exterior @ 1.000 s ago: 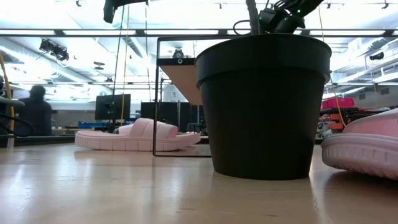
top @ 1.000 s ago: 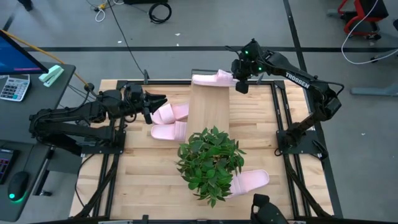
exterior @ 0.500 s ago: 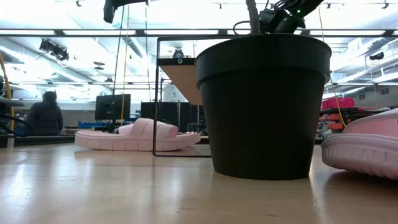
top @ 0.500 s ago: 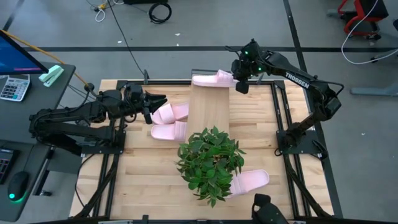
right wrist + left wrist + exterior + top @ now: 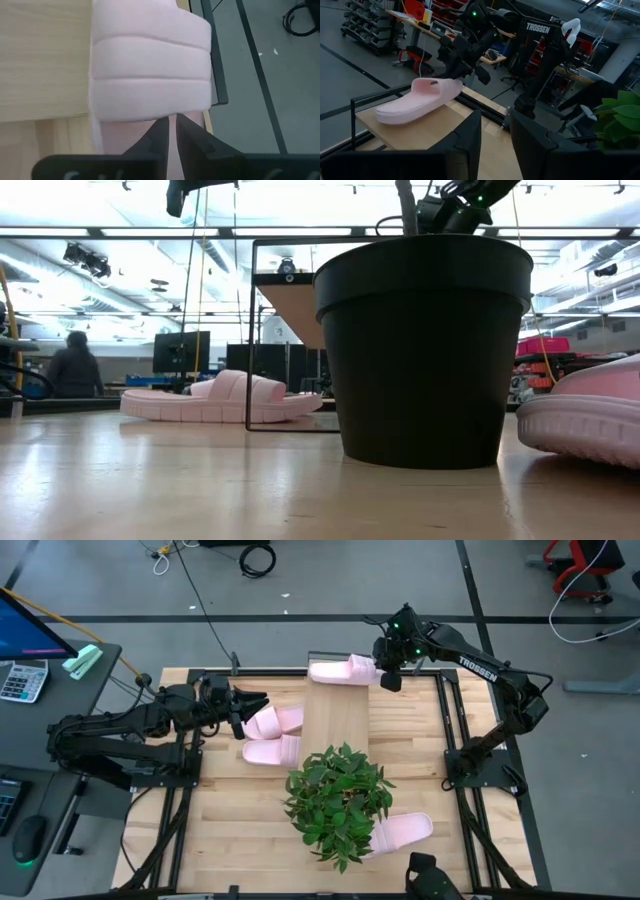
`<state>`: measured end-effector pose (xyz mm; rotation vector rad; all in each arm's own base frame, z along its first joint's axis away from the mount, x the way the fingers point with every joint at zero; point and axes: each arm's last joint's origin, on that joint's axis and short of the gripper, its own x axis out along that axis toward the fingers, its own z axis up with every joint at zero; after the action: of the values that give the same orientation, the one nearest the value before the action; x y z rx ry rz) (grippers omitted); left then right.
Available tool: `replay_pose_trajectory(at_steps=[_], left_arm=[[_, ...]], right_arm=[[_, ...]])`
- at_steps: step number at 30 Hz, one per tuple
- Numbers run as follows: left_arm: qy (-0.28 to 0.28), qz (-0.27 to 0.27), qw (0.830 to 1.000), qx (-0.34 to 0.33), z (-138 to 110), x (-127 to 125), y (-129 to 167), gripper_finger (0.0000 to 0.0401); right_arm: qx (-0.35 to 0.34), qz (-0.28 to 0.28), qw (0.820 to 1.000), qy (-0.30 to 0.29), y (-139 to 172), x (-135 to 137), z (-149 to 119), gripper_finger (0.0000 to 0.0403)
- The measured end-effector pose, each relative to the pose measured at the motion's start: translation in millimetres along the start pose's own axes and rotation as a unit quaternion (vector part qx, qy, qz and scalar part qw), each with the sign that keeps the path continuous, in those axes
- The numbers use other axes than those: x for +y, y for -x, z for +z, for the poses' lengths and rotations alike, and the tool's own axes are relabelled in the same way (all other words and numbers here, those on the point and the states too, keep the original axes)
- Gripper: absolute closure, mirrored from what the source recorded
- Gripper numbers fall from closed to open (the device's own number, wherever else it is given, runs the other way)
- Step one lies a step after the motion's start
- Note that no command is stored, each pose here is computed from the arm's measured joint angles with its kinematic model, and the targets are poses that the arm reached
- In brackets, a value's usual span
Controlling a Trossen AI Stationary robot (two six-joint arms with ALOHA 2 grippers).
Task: Pick and place slides into the shelf
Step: Put the pink slide on the shelf
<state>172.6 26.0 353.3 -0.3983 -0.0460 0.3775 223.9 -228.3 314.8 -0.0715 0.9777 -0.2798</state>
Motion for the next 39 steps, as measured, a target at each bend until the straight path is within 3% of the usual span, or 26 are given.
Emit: replay_pose_trajectory(at_steps=[15,25,32,39], left_arm=[[0.0,0.0,1.0,0.0,0,0,0,0.0294],[0.0,0.0,1.0,0.0,0,0,0,0.0294],[0.0,0.001,1.0,0.005,-1,0,0,0.0294],[-0.008,0.008,1.0,0.02,-4,1,0,0.0294]], right_arm=[[0.011,0.008,1.0,-0.006,0,2,-2,0.0338],[0.043,-0.027,0.999,-0.014,0,0,-5,0.0299],[0.079,-0.036,0.994,-0.063,12,6,-12,0.0292],[0.115,-0.005,0.983,-0.144,44,24,-25,0.03]])
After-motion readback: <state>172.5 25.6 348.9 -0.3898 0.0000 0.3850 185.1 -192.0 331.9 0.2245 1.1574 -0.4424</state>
